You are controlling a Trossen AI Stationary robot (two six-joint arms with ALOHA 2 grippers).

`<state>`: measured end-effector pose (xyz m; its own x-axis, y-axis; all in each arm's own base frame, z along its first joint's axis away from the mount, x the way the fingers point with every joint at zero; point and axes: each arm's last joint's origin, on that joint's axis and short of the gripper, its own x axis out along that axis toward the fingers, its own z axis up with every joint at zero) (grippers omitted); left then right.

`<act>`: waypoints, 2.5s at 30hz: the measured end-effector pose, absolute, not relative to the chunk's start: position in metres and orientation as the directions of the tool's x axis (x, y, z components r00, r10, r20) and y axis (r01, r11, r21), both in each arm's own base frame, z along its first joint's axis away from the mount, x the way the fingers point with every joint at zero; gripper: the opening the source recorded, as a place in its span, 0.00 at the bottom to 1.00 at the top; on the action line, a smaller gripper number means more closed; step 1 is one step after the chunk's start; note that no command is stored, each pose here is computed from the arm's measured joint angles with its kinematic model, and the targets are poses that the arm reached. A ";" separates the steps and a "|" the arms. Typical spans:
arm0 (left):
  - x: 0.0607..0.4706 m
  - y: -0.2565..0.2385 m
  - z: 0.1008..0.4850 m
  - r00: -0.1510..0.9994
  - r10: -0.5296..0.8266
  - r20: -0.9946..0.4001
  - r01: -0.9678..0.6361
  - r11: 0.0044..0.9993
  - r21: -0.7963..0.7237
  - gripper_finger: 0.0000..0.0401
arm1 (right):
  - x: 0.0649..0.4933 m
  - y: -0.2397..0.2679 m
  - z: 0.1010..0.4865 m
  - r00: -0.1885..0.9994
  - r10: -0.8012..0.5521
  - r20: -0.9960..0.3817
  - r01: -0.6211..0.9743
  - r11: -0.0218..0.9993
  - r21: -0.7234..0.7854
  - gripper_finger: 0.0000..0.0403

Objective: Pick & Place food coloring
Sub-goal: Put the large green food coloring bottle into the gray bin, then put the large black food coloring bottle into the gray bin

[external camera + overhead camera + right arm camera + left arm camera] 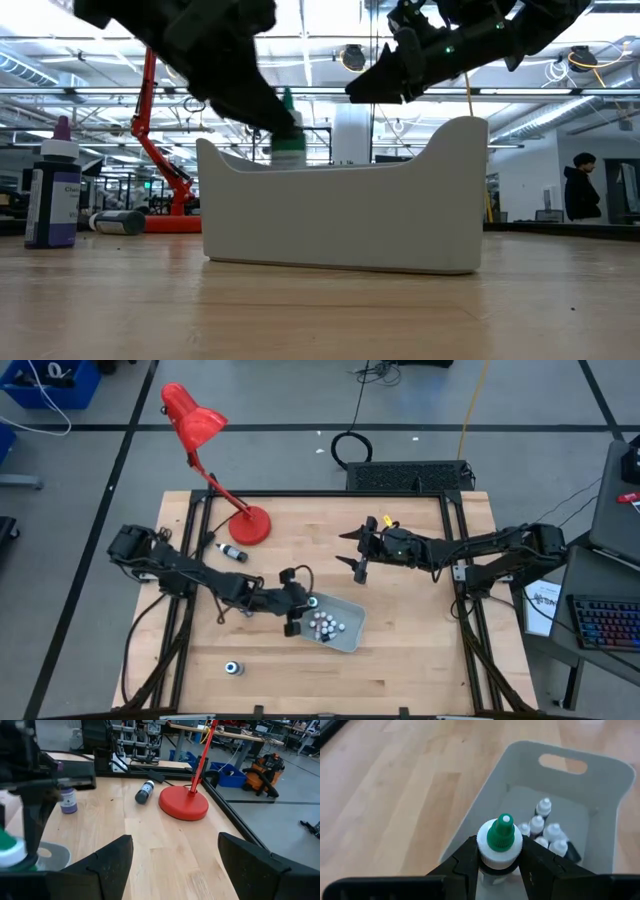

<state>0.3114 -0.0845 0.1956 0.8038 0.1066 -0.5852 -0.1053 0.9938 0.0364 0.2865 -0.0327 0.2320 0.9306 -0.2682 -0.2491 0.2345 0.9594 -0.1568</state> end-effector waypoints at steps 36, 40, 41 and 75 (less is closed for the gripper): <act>0.286 -0.072 0.240 0.821 0.053 -0.568 -0.125 0.988 -0.088 0.70 | 0.288 -0.033 0.238 0.947 -0.263 -0.183 0.238 0.960 -0.147 0.69; 0.257 -0.070 0.255 0.779 0.153 -0.608 -0.204 0.979 -0.015 0.68 | 0.289 -0.031 0.239 0.961 -0.216 -0.175 0.195 0.972 -0.131 0.69; 0.247 -0.068 0.256 0.746 0.195 -0.637 -0.242 0.970 0.014 0.67 | 0.289 -0.031 0.238 0.960 -0.215 -0.180 0.194 0.972 -0.129 0.69; 0.185 0.109 0.194 -0.133 0.053 -0.990 -0.983 -0.135 0.125 0.51 | 0.287 -0.030 0.228 0.945 -0.160 -0.284 0.126 0.983 -0.135 0.69</act>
